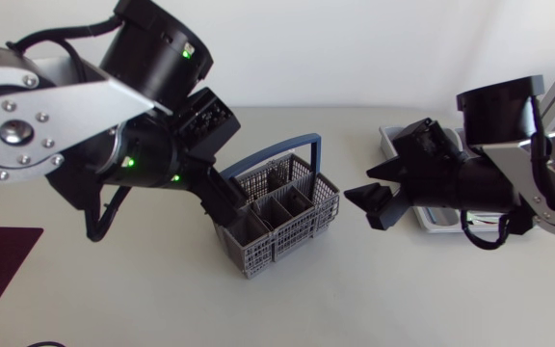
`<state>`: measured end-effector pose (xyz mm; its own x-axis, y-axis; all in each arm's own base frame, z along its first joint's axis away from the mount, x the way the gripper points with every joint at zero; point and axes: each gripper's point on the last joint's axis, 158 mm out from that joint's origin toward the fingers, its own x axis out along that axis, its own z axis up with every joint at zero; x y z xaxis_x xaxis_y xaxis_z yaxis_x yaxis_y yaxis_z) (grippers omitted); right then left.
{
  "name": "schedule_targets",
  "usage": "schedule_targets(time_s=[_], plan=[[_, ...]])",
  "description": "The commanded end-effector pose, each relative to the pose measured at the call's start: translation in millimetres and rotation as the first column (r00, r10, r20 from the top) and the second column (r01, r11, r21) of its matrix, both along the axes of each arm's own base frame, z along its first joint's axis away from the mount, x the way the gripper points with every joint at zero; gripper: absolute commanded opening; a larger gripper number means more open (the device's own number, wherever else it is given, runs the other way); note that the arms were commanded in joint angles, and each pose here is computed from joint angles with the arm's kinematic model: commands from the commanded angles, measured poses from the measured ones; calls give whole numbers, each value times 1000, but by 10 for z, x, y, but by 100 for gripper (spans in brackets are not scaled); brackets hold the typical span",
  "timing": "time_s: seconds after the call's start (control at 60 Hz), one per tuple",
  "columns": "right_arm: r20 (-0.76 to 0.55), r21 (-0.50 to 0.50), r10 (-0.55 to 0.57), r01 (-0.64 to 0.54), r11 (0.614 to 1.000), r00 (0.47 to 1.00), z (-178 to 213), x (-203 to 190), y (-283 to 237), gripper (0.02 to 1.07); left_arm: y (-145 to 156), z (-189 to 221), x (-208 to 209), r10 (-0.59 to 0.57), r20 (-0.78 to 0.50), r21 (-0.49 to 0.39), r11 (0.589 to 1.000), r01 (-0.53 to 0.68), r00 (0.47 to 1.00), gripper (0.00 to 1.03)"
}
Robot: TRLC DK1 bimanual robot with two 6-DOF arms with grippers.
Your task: Sort the cutlery from the basket into the organizer compartments.
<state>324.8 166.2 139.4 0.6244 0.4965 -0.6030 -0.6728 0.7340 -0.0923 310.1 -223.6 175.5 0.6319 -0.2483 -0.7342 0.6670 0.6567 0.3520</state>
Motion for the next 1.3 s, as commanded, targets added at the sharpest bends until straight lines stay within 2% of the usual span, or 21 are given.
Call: schedule_targets(time_s=[0.0, 0.183, 0.517, 0.65, 0.833, 1.083, 1.283], plan=[[-10, -3, 7, -7, 1000, 1000, -8, -7, 160, 82, 108, -164, -67, -11, -24, 36, 999, 12, 1000, 90], [-21, 6, 37, -37, 999, 999, 1, 18, 391, 82, 234, -380, 30, 13, -13, 46, 999, -12, 1000, 90], [-27, 34, 57, -56, 998, 998, 7, 152, 755, 82, 568, -316, 373, 83, 72, 41, 995, -86, 994, 90], [-24, 40, 74, -73, 997, 997, -9, 170, 913, 82, 570, -311, 423, 76, 75, 36, 996, -79, 994, 90], [-8, 17, 85, -85, 996, 996, -102, 211, 1141, 82, 441, -118, 190, 12, 98, -20, 1000, -10, 995, 92], [42, 18, 12, -13, 1000, 999, -139, 474, 1224, 81, 405, 34, -85, -33, 117, -40, 998, 38, 993, 92], [52, 18, -31, 30, 999, 998, -218, 688, 1296, 68, 429, -25, -136, -33, 107, -44, 998, 38, 994, 92]])
